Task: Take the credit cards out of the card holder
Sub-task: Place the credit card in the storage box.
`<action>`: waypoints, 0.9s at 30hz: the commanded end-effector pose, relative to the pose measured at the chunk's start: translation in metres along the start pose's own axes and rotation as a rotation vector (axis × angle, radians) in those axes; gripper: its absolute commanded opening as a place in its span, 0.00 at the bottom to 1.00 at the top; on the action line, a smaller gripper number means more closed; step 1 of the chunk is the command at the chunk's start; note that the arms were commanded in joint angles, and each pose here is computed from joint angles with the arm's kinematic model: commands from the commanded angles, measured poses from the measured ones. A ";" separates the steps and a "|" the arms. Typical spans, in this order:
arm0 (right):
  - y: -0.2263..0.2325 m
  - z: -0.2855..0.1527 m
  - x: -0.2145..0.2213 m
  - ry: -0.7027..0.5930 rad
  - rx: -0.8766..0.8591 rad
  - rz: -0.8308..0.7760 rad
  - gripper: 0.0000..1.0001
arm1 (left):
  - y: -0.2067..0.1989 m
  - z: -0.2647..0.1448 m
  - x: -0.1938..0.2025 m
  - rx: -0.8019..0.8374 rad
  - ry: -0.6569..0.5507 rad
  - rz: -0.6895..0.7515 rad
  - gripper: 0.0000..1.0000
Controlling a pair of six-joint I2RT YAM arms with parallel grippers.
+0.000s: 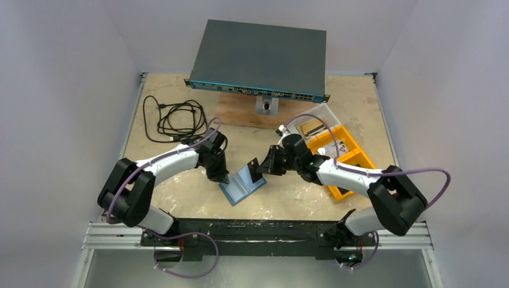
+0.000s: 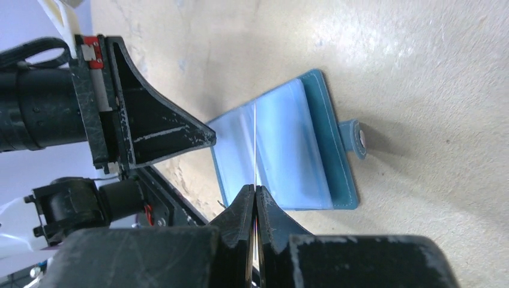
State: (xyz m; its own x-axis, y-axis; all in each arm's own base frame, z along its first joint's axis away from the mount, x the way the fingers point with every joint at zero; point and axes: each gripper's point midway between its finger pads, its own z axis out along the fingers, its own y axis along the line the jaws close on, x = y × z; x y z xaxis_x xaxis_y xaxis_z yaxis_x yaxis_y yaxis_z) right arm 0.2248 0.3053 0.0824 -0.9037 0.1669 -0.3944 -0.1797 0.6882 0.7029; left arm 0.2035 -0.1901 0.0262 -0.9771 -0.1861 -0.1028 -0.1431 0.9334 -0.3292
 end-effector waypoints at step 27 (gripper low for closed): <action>-0.081 -0.204 -0.050 -0.599 0.687 0.356 0.00 | -0.089 -0.118 -0.004 0.445 -0.119 0.257 0.49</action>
State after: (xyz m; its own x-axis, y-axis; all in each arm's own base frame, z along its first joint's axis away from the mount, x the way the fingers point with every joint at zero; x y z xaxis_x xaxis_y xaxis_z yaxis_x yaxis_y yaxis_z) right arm 0.2124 0.1611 0.1530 -0.6274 0.5940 -0.5036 0.2855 0.7771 0.5609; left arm 0.2034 -0.2267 0.1441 -0.9551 -0.0772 -0.2859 0.1179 0.7866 -0.6062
